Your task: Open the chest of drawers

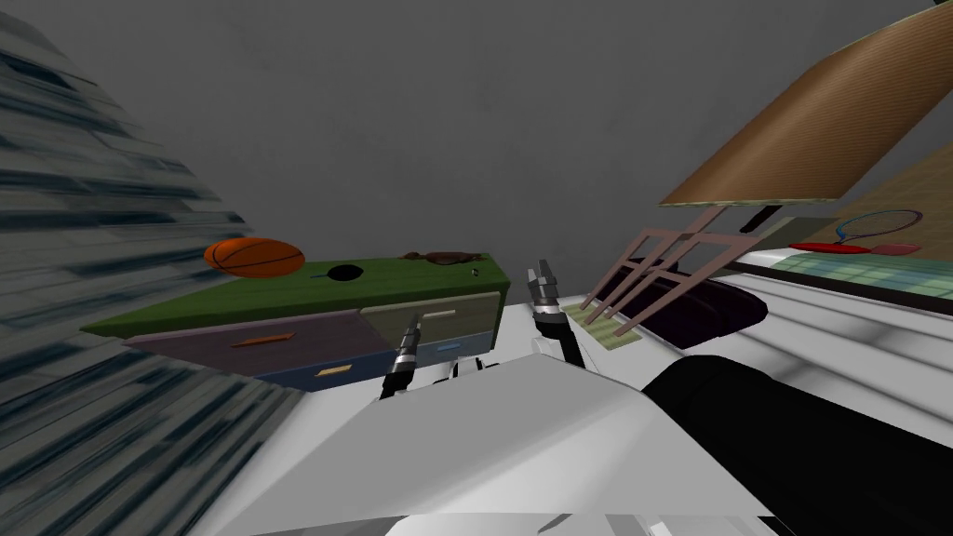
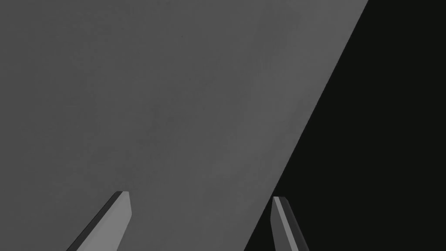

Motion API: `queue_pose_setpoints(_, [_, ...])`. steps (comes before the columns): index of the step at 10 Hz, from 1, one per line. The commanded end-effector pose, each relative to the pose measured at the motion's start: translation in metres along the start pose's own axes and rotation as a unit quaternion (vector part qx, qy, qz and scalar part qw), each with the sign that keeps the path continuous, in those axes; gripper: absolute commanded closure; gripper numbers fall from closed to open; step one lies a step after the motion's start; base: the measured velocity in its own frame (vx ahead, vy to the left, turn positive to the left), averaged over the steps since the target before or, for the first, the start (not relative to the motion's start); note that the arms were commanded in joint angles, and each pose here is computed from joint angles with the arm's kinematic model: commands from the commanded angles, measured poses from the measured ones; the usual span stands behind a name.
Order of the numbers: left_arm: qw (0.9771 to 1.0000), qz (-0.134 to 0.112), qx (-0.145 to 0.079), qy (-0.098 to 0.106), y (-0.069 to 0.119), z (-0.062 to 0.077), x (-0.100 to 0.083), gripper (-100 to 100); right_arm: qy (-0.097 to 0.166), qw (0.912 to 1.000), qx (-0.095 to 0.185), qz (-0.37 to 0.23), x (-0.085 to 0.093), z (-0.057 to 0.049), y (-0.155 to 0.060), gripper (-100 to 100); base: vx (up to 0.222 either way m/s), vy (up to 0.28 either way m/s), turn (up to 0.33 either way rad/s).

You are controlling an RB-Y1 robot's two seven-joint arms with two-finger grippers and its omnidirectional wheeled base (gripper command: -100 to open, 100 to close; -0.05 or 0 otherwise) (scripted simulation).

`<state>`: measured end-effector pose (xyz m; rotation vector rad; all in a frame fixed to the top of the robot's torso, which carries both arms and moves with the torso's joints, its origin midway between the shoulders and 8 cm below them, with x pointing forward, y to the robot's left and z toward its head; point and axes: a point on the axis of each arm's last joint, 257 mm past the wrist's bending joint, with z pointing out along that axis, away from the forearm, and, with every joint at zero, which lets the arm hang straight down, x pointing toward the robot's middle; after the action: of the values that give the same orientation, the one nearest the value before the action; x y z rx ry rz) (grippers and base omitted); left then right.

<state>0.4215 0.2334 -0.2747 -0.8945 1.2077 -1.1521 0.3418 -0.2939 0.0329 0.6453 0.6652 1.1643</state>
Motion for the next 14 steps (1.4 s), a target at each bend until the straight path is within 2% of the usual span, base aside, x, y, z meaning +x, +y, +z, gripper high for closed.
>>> queue_pose_setpoints(1, [0.9997, -0.004, -0.024, 0.008, 0.022, -0.001, 0.013, -100, 0.0, 1.0, 0.0, 0.0, 0.0, 0.0, 0.0, 0, 0.003, -0.03, -0.025])
queue_pose_setpoints(4, [0.999, -0.014, -0.041, 0.012, 0.036, -0.003, 0.027, -100, 0.0, 1.0, 0.0, 0.0, 0.0, 0.0, 0.0, 0, 0.0, -0.02, -0.02])
queue_pose_setpoints(5, [0.9991, -0.012, -0.038, 0.011, 0.033, -0.003, 0.025, -100, 0.0, 1.0, 0.0, 0.0, 0.0, 0.0, 0.0, 0, 0.0, -0.007, -0.003])
queue_pose_setpoints(6, [0.9991, -0.012, -0.039, 0.011, 0.029, 0.004, 0.023, -100, 0.0, 1.0, 0.0, 0.0, 0.0, 0.0, 0.0, 0, 0.046, -0.008, -0.01])
queue_pose_setpoints(7, [0.9992, -0.012, -0.037, 0.011, 0.03, 0.001, 0.024, -100, 0.0, 1.0, 0.0, 0.0, 0.0, 0.0, 0.0, 0, 0.03, -0.004, -0.003])
queue_pose_setpoints(8, [0.9991, -0.012, -0.038, 0.011, 0.03, 0.002, 0.024, 100, 0.0, 1.0, 0.0, 0.0, 0.0, 0.0, 0.0, 0, 0.0, 0.0, 0.0])
queue_pose_setpoints(14, [0.9992, -0.012, -0.035, 0.015, 0.023, -0.001, 0.025, 100, 0.0, 1.0, 0.0, 0.0, 0.0, 0.0, 0.0, 0, -0.152, 0.003, 0.017])
